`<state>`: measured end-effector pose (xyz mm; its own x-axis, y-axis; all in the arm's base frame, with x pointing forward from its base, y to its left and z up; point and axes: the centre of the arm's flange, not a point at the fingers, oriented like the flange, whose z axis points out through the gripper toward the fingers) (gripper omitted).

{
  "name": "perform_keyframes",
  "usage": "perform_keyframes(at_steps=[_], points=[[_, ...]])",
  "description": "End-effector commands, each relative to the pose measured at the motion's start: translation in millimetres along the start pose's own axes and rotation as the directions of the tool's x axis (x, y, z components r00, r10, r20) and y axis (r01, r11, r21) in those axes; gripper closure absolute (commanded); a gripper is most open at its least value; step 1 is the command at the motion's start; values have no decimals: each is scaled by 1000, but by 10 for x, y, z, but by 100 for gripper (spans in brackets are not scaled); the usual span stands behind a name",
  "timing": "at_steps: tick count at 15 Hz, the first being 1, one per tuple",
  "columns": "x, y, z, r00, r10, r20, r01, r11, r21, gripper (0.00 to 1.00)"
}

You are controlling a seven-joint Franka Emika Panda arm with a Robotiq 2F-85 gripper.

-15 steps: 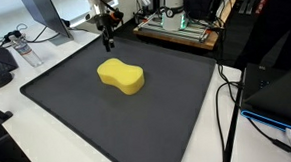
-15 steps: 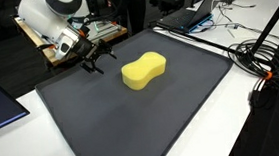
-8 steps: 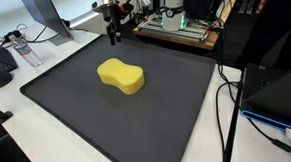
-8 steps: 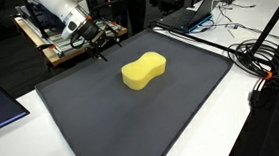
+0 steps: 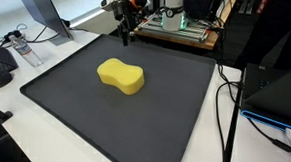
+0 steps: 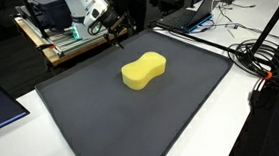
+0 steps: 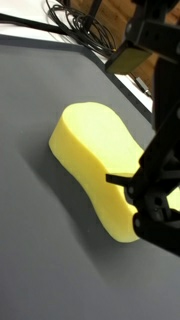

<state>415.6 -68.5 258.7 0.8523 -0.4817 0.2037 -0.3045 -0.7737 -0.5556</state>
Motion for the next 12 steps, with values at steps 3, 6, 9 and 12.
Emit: perform_keyframes(at_steps=[3, 6, 9, 12], points=[[-100, -580, 35, 998, 33, 58, -23, 988, -153, 0], [-122, -516, 204, 998, 1, 58, 7, 989, -145, 0], [-155, -548, 228, 998, -1, 64, 11, 987, -158, 0], [-164, -609, 234, 998, -18, 67, 29, 986, -165, 0]])
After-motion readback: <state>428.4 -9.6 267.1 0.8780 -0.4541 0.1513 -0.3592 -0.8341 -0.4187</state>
